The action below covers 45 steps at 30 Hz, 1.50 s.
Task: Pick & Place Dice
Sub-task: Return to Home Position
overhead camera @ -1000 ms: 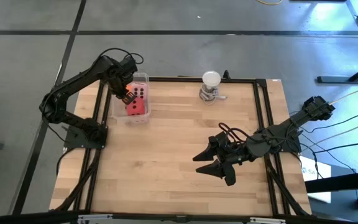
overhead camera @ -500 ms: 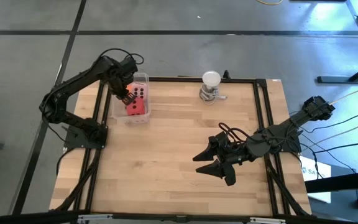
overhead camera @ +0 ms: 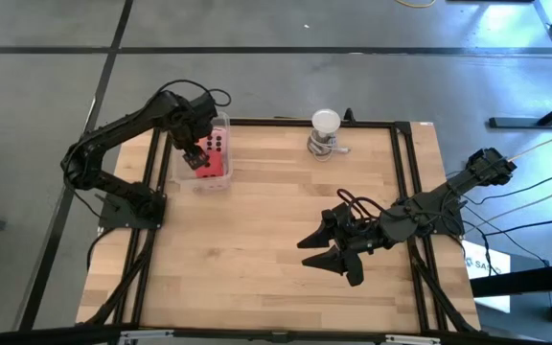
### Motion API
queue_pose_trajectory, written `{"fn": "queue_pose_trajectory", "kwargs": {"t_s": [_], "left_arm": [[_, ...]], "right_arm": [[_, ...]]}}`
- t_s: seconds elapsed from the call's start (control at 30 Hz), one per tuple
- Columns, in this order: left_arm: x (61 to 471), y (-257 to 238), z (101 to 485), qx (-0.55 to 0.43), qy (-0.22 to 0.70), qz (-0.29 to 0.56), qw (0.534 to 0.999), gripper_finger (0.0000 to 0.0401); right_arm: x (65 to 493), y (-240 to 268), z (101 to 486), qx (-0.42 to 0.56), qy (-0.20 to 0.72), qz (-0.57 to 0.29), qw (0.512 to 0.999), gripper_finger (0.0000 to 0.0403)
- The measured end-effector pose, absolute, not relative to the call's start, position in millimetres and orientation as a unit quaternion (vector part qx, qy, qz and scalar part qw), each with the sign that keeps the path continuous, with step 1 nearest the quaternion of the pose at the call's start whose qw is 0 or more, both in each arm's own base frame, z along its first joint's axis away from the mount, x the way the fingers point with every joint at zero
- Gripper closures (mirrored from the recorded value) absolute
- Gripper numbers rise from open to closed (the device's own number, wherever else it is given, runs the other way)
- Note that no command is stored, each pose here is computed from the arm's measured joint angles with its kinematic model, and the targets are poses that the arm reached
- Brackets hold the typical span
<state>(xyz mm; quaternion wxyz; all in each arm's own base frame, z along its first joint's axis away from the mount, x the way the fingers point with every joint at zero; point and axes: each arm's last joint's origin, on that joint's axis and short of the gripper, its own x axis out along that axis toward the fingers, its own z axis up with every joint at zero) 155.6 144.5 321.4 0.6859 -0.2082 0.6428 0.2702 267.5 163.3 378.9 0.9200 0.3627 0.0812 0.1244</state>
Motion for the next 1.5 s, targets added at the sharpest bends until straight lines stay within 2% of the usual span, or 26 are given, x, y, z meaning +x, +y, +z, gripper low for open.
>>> {"fn": "queue_pose_trajectory", "kwargs": {"t_s": [0.13,0.27,0.4,0.6,0.77,0.97,1.2,1.3,1.43,1.5], "left_arm": [[156,145,321,-0.2,0.644,0.274,0.685,0.0187],[155,143,324,-0.211,0.629,0.28,0.694,0.0184],[153,129,343,-0.222,0.543,0.251,0.77,0.0199],[146,87,392,-0.168,0.338,0.186,0.907,0.0217],[146,51,421,-0.145,0.213,0.1,0.961,0.0223],[161,20,431,-0.123,0.171,0.004,0.978,0.0226],[164,-4,428,-0.09,0.174,-0.013,0.981,0.0226],[158,-12,414,-0.092,0.18,-0.008,0.979,0.0226],[150,-21,392,-0.12,0.112,-0.007,0.986,0.0226],[148,-24,382,-0.14,0.061,-0.016,0.988,0.0226]], "right_arm": [[267,163,379,0.363,0.081,0.124,0.92,0.0142],[266,163,380,0.36,0.081,0.125,0.921,0.0142],[256,156,386,0.342,0.087,0.127,0.927,0.0142],[233,141,396,0.29,0.109,0.116,0.944,0.0142],[210,124,405,0.249,0.106,0.083,0.959,0.0142],[184,99,419,0.226,0.078,0.03,0.97,0.0142],[163,89,429,0.211,0.055,0.024,0.976,0.0142],[156,85,428,0.174,0.056,-0.016,0.983,0.0142],[148,78,419,0.14,0.081,-0.097,0.982,0.0142],[145,75,416,0.129,0.093,-0.109,0.981,0.0142]]}}
